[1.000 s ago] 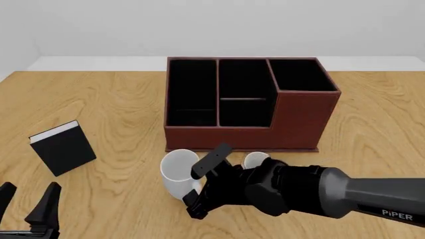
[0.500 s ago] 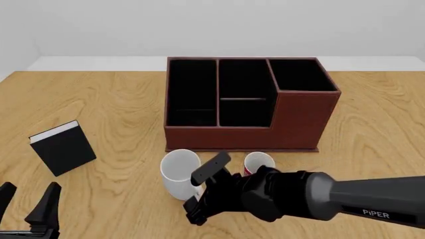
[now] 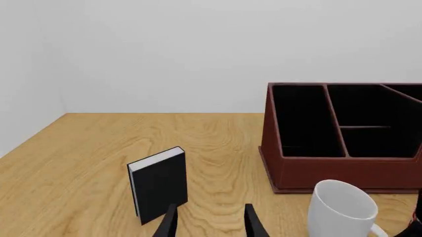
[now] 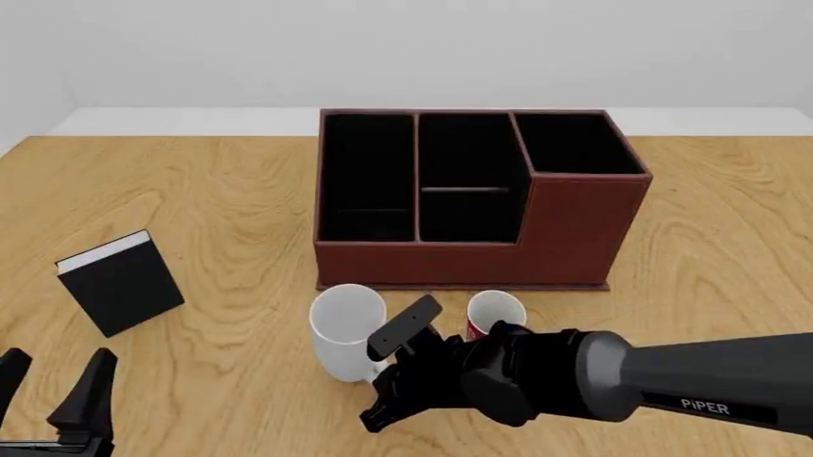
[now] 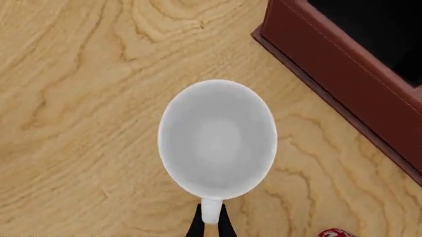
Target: Pick up the white mug and place it to the right of the caddy.
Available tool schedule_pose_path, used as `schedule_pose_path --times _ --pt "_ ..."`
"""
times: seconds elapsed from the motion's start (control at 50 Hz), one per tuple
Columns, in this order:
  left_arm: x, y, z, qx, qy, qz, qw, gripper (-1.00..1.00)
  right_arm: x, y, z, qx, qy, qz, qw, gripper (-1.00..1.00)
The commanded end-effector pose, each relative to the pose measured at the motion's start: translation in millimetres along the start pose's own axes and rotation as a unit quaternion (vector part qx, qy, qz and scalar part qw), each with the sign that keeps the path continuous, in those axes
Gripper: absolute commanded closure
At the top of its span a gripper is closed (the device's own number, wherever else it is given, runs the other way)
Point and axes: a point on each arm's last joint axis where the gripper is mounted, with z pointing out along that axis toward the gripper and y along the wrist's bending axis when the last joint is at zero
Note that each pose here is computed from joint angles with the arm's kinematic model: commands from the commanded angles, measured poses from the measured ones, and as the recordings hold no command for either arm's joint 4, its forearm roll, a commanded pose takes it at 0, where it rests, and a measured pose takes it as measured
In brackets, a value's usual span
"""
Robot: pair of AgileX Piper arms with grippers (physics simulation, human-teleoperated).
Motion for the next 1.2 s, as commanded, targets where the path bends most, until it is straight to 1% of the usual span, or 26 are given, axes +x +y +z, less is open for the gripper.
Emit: schedule_pose_path --times 0.02,0.12,0.16,0.22,0.38,0.52,0.64,0.72,0.76,0.78,0.8,0.82,0.86,0.94,0.96,0.98,1.02,1.06,1.12,1.2 --pt "0.0 0.0 0 0.0 0.0 0.0 1.0 -1.0 1 1 2 -0.001 0.005 0.015 0.9999 1.0" --pt "0.0 0.0 0 0.0 0.0 0.0 1.0 -1.0 1 -1 2 0.0 0.005 0.013 0.9999 1.0" --pt "0.0 0.0 0 0.0 0.0 0.0 1.0 -1.0 -1 -6 1 0.005 0.003 0.004 1.0 1.0" --pt "0.0 0.0 0 0.0 0.0 0.0 1.0 -1.0 -3 -5 -4 0.004 -0.001 0.001 1.0 1.0" --pt "0.0 0.0 0 0.0 0.0 0.0 1.0 -1.0 -8 -12 -17 0.01 -0.011 -0.017 0.9998 1.0" --pt "0.0 0.0 0 0.0 0.0 0.0 1.0 -1.0 -11 -13 -26 0.012 -0.017 -0.025 0.9995 1.0" --pt "0.0 0.0 0 0.0 0.0 0.0 1.0 -1.0 -13 -20 -33 0.018 -0.023 -0.034 0.999 1.0" --pt "0.0 0.0 0 0.0 0.0 0.0 1.0 -1.0 -17 -27 -46 0.026 -0.036 -0.04 0.9982 1.0" --pt "0.0 0.0 0 0.0 0.0 0.0 1.0 -1.0 -20 -34 -58 0.035 -0.052 -0.046 0.997 1.0" --pt "0.0 0.0 0 0.0 0.0 0.0 1.0 -1.0 -21 -32 -61 0.033 -0.053 -0.045 0.9971 1.0" --pt "0.0 0.0 0 0.0 0.0 0.0 1.0 -1.0 -22 -35 -66 0.037 -0.059 -0.049 0.9963 1.0" --pt "0.0 0.0 0 0.0 0.0 0.0 1.0 -1.0 -23 -34 -68 0.036 -0.06 -0.047 0.9965 1.0" --pt "0.0 0.0 0 0.0 0.0 0.0 1.0 -1.0 -24 -38 -75 0.041 -0.069 -0.05 0.9956 1.0" --pt "0.0 0.0 0 0.0 0.0 0.0 1.0 -1.0 -27 -48 -97 0.057 -0.097 -0.057 0.9921 1.0" --pt "0.0 0.0 0 0.0 0.0 0.0 1.0 -1.0 -28 -47 -103 0.057 -0.103 -0.055 0.9915 1.0" --pt "0.0 0.0 0 0.0 0.0 0.0 1.0 -1.0 -28 -51 -108 0.064 -0.109 -0.059 0.9902 1.0" --pt "0.0 0.0 0 0.0 0.0 0.0 1.0 -1.0 -30 -55 -123 0.072 -0.127 -0.058 0.9876 1.0" --pt "0.0 0.0 0 0.0 0.0 0.0 1.0 -1.0 -30 -58 -130 0.079 -0.136 -0.057 0.9859 1.0" --pt "0.0 0.0 0 0.0 0.0 0.0 1.0 -1.0 -30 -58 -138 0.081 -0.14 -0.059 0.9851 1.0" --pt "0.0 0.0 0 0.0 0.0 0.0 1.0 -1.0 -30 -61 -155 0.092 -0.155 -0.064 0.9815 1.0"
